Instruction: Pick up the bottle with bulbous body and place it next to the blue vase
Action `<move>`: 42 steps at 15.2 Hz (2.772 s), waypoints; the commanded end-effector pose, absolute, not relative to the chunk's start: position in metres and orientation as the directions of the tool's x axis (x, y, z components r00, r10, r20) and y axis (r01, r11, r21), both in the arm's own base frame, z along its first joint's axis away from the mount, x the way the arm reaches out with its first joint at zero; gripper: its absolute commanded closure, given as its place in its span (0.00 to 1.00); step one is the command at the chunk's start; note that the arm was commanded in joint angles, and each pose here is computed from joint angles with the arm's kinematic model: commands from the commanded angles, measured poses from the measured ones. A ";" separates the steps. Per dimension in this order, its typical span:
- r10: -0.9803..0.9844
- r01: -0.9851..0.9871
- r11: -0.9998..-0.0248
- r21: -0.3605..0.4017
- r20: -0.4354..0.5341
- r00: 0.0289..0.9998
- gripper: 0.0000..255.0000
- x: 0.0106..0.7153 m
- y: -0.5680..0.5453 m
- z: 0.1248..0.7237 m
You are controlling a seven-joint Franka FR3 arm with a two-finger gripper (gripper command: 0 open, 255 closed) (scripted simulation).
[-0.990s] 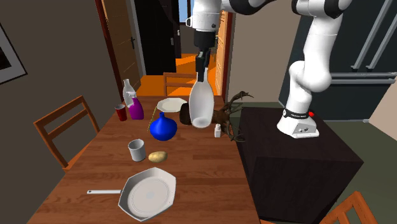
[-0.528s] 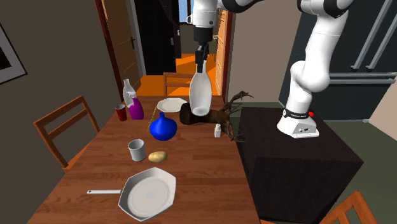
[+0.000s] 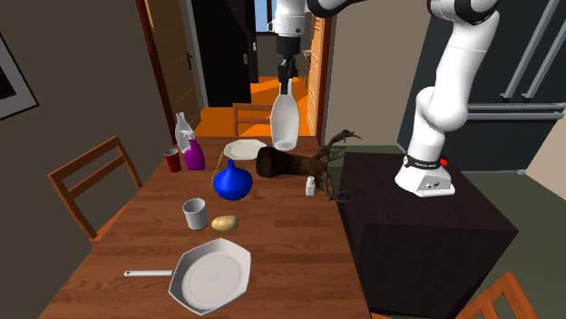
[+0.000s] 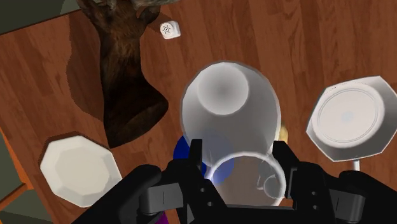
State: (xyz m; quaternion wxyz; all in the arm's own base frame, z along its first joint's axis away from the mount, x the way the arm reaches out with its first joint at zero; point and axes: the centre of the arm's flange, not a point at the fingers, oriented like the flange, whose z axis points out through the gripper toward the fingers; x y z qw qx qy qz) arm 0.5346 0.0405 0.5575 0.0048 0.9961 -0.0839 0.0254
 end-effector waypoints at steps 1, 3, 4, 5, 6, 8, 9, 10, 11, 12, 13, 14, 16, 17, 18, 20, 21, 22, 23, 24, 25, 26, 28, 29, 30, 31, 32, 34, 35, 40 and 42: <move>-0.166 -0.166 -0.986 0.005 0.052 0.985 1.00 0.536 0.012 0.559; -0.166 -0.166 -0.986 0.005 0.052 0.985 1.00 0.538 -0.015 0.559; -0.166 -0.166 -0.986 0.005 0.052 0.985 1.00 0.539 -0.028 0.559; -0.166 -0.166 -0.986 0.005 0.052 0.985 1.00 0.541 -0.041 0.559; -0.166 -0.166 -0.986 0.005 0.052 0.985 1.00 0.542 -0.051 0.559; -0.166 -0.166 -0.986 0.005 0.052 0.985 1.00 0.542 -0.051 0.549; -0.166 -0.166 -0.986 0.005 0.052 0.985 1.00 0.542 -0.051 0.543; -0.166 -0.166 -0.986 0.005 0.052 0.985 1.00 0.542 -0.051 0.538; -0.166 -0.166 -0.986 0.005 0.052 0.985 1.00 0.542 -0.051 0.533; -0.166 -0.166 -0.986 0.005 0.052 0.985 1.00 0.542 -0.051 0.528; -0.166 -0.166 -0.986 0.005 0.052 0.985 1.00 0.542 -0.051 0.522; -0.166 -0.166 -0.986 0.005 0.052 0.985 1.00 0.542 -0.051 0.517; -0.166 -0.166 -0.986 0.005 0.052 0.985 1.00 0.542 -0.051 0.506; -0.166 -0.166 -0.986 0.005 0.052 0.985 1.00 0.542 -0.051 0.501; -0.166 -0.166 -0.986 0.005 0.052 0.985 1.00 0.542 -0.051 0.496; -0.166 -0.166 -0.986 0.005 0.052 0.985 1.00 0.542 -0.051 0.485; -0.166 -0.166 -0.986 0.005 0.052 0.985 1.00 0.542 -0.051 0.480; -0.166 -0.166 -0.986 0.005 0.052 0.985 1.00 0.542 -0.051 0.475; -0.166 -0.166 -0.986 0.005 0.052 0.985 1.00 0.542 -0.051 0.469; -0.166 -0.166 -0.986 0.005 0.052 0.985 1.00 0.542 -0.051 0.464; -0.166 -0.166 -0.986 0.005 0.052 0.985 1.00 0.542 -0.051 0.459; -0.166 -0.166 -0.986 0.005 0.052 0.985 1.00 0.542 -0.051 0.454; -0.166 -0.166 -0.986 0.005 0.052 0.985 1.00 0.542 -0.051 0.443; -0.166 -0.166 -0.986 0.005 0.052 0.985 1.00 0.542 -0.051 0.438; -0.166 -0.166 -0.986 0.005 0.052 0.985 1.00 0.542 -0.051 0.432; -0.166 -0.166 -0.986 0.005 0.052 0.985 1.00 0.542 -0.051 0.427; -0.166 -0.166 -0.986 0.005 0.052 0.985 1.00 0.542 -0.051 0.422; -0.166 -0.166 -0.986 0.005 0.052 0.985 1.00 0.542 -0.051 0.411; -0.166 -0.166 -0.986 0.005 0.052 0.985 1.00 0.542 -0.051 0.406; -0.166 -0.166 -0.986 0.005 0.052 0.985 1.00 0.542 -0.051 0.380; -0.166 -0.166 -0.986 0.005 0.052 0.985 1.00 0.542 -0.051 0.369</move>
